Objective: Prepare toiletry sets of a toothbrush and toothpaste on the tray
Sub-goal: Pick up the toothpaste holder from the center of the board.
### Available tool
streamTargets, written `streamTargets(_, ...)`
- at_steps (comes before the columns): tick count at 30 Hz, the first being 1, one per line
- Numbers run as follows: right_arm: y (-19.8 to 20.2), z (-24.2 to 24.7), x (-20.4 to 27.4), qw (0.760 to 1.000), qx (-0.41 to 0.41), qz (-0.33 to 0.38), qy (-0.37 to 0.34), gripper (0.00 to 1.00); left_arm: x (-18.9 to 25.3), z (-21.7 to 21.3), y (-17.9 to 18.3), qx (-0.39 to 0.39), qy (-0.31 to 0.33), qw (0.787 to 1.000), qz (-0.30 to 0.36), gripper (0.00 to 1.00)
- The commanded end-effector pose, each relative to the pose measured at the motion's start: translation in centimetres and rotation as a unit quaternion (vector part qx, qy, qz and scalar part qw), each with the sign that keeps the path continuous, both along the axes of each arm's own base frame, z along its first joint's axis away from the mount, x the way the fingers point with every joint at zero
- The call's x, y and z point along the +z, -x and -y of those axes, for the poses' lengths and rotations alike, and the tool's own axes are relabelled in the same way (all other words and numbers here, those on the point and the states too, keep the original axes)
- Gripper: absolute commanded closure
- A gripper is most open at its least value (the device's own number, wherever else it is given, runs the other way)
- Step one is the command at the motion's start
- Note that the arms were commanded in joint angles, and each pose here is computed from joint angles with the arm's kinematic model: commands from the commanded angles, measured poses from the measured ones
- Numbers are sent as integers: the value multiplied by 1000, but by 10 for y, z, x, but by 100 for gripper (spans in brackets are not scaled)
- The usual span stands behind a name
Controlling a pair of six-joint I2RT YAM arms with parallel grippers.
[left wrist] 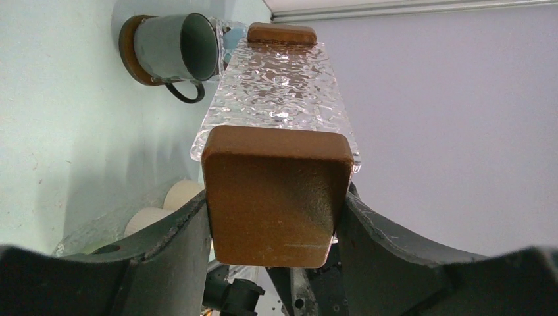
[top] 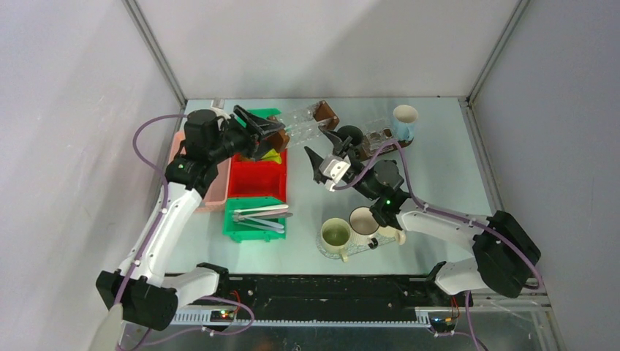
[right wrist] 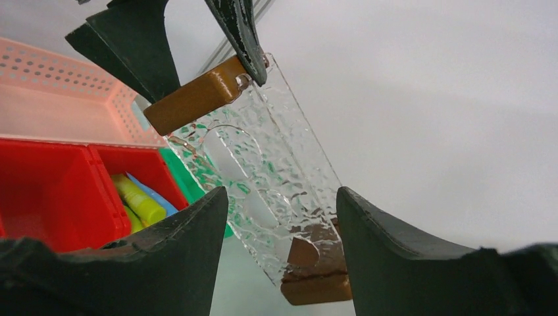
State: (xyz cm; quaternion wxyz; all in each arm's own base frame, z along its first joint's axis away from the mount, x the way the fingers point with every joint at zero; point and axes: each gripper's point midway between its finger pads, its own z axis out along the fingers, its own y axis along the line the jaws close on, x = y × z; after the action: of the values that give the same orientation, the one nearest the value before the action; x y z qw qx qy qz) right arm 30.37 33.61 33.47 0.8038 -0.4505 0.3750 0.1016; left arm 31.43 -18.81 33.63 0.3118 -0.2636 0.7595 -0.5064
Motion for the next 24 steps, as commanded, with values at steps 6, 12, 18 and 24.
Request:
streamTargets(6,-13,1,19,995,-37,89,21,39,46,11,18,-23,34,997,63,100)
streamTargets(12,-26,5,14,991,-69,101,46,50,50,14,22,-26,34,997,68,100)
streamTargets(18,-32,11,21,989,-87,112,47,56,48,21,26,-37,36,997,66,100)
streamTargets(24,-35,10,22,988,-91,116,52,58,48,24,31,-39,35,996,67,100)
